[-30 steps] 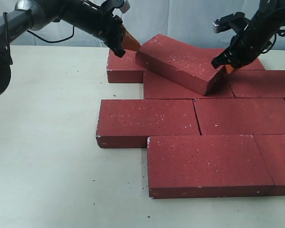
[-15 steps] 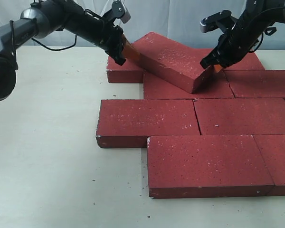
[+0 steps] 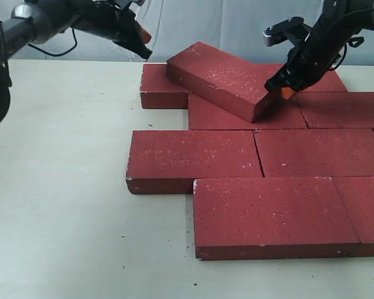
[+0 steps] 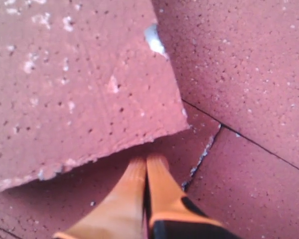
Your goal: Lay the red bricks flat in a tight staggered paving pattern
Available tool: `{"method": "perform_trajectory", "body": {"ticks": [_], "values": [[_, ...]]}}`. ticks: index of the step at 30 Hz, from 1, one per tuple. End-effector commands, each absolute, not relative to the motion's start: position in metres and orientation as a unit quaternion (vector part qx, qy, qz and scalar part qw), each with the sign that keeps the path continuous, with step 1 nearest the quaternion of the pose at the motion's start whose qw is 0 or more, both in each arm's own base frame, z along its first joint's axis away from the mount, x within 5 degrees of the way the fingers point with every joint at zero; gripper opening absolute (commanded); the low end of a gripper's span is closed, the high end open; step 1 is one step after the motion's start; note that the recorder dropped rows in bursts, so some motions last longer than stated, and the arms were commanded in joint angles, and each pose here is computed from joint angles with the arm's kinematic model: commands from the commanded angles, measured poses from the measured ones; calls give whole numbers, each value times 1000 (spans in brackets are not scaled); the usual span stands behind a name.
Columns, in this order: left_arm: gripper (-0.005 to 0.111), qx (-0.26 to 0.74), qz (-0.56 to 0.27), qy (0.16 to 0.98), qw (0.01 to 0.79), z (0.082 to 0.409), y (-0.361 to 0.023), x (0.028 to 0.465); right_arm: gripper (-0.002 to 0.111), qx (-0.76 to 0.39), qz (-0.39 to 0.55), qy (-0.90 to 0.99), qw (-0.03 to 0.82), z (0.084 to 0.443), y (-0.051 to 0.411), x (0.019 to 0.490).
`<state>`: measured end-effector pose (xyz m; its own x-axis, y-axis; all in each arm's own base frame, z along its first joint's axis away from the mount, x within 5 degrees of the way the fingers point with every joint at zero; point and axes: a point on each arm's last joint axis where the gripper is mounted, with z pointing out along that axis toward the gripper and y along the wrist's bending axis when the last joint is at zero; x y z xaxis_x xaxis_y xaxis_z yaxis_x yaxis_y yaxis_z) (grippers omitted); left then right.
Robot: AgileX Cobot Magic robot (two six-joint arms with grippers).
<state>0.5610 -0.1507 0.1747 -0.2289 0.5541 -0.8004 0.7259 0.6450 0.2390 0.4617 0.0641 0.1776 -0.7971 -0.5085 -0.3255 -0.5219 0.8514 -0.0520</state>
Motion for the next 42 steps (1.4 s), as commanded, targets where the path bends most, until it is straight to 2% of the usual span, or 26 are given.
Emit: {"method": "perform_trajectory", "body": {"ticks": [1,15,21,25,29,33,38,42], "values": [[0,422,-95,763,480,162,-167,561,-1,-269,26,947,173,181,65,461],[0,476,-124,731,474,158,-195,549,-1,-261,38,947,185,182,67,463],[0,449,-105,734,498,162,-192,555,-1,-261,37,946,187,182,67,463],[0,494,-134,724,462,157,-197,546,-1,-260,35,945,194,183,67,465],[0,497,-137,725,457,156,-195,546,-1,-258,35,944,201,183,68,466],[0,509,-143,714,459,178,-191,542,-1,-256,29,939,227,193,67,468],[0,509,-150,703,474,235,-174,532,-1,-274,24,917,289,242,86,457],[0,478,-184,733,447,268,-146,522,-1,-297,28,900,319,263,111,451]]}}
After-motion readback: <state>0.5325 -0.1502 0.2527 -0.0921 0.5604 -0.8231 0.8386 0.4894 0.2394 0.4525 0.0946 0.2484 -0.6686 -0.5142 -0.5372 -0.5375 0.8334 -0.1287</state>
